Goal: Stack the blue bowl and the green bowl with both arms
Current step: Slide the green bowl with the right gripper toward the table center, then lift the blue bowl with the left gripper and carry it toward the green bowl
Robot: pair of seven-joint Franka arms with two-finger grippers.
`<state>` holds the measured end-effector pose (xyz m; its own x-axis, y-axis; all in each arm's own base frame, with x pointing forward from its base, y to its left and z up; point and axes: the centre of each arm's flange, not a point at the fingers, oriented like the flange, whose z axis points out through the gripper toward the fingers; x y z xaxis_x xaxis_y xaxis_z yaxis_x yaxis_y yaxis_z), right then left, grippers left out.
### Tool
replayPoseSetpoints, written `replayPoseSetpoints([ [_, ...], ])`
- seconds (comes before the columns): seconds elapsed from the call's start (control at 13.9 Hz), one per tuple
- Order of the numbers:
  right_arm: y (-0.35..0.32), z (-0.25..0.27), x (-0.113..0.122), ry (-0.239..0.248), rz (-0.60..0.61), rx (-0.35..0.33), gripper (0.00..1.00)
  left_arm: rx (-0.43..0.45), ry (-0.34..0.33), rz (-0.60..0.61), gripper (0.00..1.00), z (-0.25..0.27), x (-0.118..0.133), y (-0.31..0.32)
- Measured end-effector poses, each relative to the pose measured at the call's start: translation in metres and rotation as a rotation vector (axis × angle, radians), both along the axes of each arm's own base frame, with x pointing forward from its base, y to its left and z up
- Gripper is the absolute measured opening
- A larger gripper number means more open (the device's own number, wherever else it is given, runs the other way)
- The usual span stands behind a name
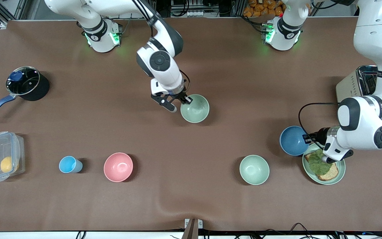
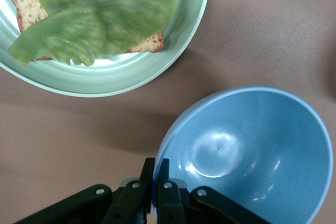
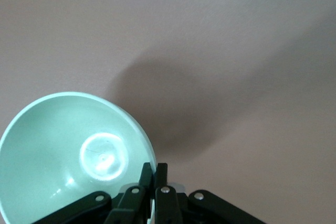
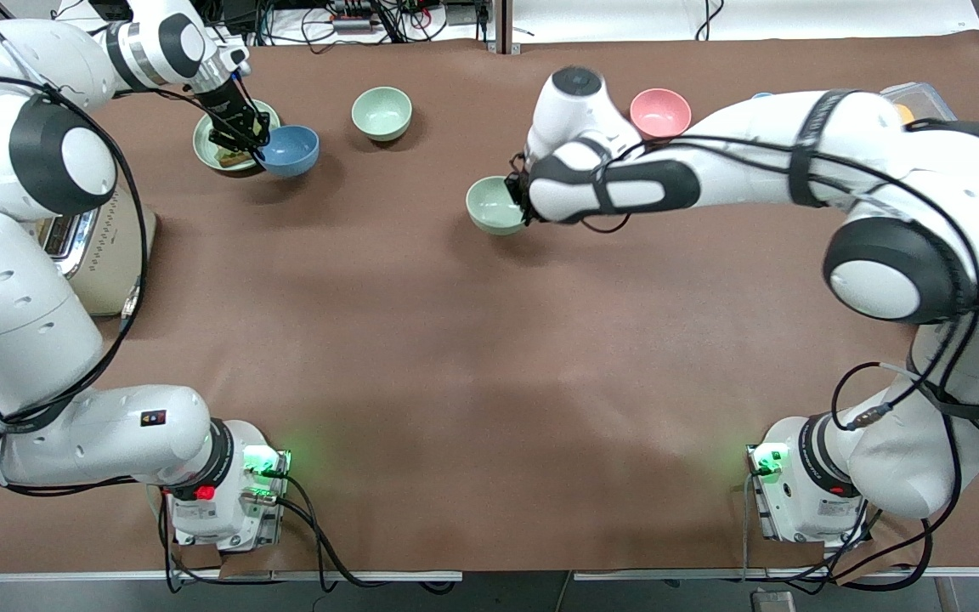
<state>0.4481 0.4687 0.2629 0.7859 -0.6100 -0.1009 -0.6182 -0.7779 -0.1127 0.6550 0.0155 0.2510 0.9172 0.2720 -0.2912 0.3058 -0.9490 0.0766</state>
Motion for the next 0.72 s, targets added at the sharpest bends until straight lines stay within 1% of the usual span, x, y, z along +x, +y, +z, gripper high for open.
replayPoseSetpoints([
  [0.22, 0.012, -0.026, -0.012, 0.002, 0.008, -0.014, 0.04, 0.0, 0.012, 0.009, 0.06, 0.01, 0.002, -0.006],
  [0.43, 0.012, -0.027, -0.012, 0.004, -0.008, -0.016, 0.04, 0.023, -0.027, 0.067, 0.06, 0.055, 0.005, -0.041],
  [0.5, 0.011, -0.027, -0.011, 0.004, -0.021, -0.018, 0.11, 0.031, -0.04, 0.085, 0.06, 0.075, 0.003, -0.059],
  [0.58, 0.011, -0.027, -0.011, 0.004, -0.038, -0.02, 0.19, 0.038, -0.052, 0.104, 0.06, 0.094, -0.001, -0.079],
  [0.65, 0.011, -0.028, -0.011, 0.005, -0.05, -0.022, 0.29, 0.043, -0.063, 0.123, 0.06, 0.112, -0.006, -0.102],
  [0.72, 0.011, -0.028, -0.011, 0.004, -0.057, -0.026, 0.41, 0.046, -0.069, 0.145, 0.06, 0.128, -0.013, -0.125],
])
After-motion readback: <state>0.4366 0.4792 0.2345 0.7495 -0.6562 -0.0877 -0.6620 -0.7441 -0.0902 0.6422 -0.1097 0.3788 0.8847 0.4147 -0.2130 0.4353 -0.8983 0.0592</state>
